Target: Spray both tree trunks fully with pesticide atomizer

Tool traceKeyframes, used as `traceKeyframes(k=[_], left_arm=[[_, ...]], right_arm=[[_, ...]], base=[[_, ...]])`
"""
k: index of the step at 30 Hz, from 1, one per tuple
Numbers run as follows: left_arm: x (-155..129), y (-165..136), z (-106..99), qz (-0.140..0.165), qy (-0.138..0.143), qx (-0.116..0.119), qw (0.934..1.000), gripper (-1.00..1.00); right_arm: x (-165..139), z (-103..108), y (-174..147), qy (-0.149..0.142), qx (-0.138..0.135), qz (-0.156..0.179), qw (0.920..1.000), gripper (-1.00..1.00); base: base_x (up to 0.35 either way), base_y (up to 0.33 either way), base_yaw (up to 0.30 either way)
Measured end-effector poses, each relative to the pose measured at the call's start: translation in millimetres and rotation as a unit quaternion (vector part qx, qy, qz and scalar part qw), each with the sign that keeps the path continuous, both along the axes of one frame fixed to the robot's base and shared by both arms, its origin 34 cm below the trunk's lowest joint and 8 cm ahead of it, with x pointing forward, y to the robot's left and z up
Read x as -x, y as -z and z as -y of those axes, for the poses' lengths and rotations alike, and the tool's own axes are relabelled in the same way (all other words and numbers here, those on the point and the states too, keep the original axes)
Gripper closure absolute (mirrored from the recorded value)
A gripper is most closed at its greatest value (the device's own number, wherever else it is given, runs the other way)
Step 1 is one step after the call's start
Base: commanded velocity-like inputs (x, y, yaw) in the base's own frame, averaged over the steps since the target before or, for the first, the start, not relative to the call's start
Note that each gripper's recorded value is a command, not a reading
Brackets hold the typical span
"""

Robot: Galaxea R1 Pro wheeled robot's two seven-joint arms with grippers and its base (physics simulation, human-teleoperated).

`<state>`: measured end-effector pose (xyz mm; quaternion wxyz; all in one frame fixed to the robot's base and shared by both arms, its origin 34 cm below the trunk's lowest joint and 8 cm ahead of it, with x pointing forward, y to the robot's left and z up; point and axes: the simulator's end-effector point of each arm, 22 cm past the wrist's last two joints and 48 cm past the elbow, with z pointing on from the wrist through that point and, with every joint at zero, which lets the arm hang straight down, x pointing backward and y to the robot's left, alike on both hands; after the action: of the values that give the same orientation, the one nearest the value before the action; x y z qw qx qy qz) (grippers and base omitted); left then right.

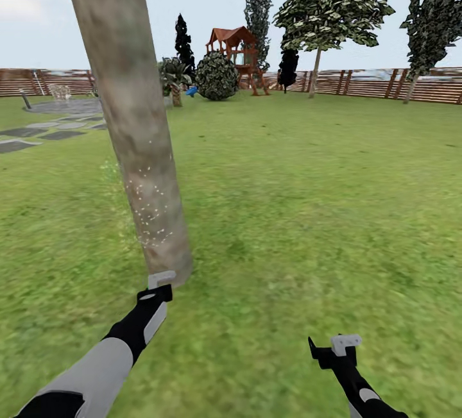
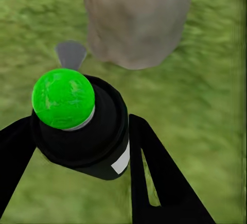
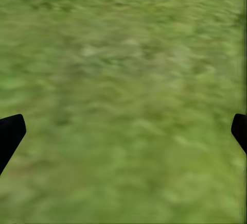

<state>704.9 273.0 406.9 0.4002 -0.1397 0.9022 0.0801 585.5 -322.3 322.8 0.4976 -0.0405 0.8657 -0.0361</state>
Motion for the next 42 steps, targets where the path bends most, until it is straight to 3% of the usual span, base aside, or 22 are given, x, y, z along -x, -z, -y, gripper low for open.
traceKeyframes(k=[7,27,42], left_arm=[[0.9,0.9,-0.3,-0.002,-0.002,0.000,1.0000,1.00],[1.4,0.8,-0.2,-0.003,-0.004,-0.002,1.0000,1.00],[1.1,0.3,-0.1,-0.002,-0.001,-0.005,1.0000,1.00]], right_arm=[[0.0,-0.8,0.1,0.000,0.000,0.000,1.0000,-1.00],[0.0,-1.1,0.1,0.000,-0.001,0.000,1.0000,-1.00],[0.0,-1.1,0.1,0.000,-0.001,0.000,1.0000,-1.00]], base=[[0.123,-0.249,0.054],[0.006,-0.271,0.270],[0.093,-0.271,0.112]])
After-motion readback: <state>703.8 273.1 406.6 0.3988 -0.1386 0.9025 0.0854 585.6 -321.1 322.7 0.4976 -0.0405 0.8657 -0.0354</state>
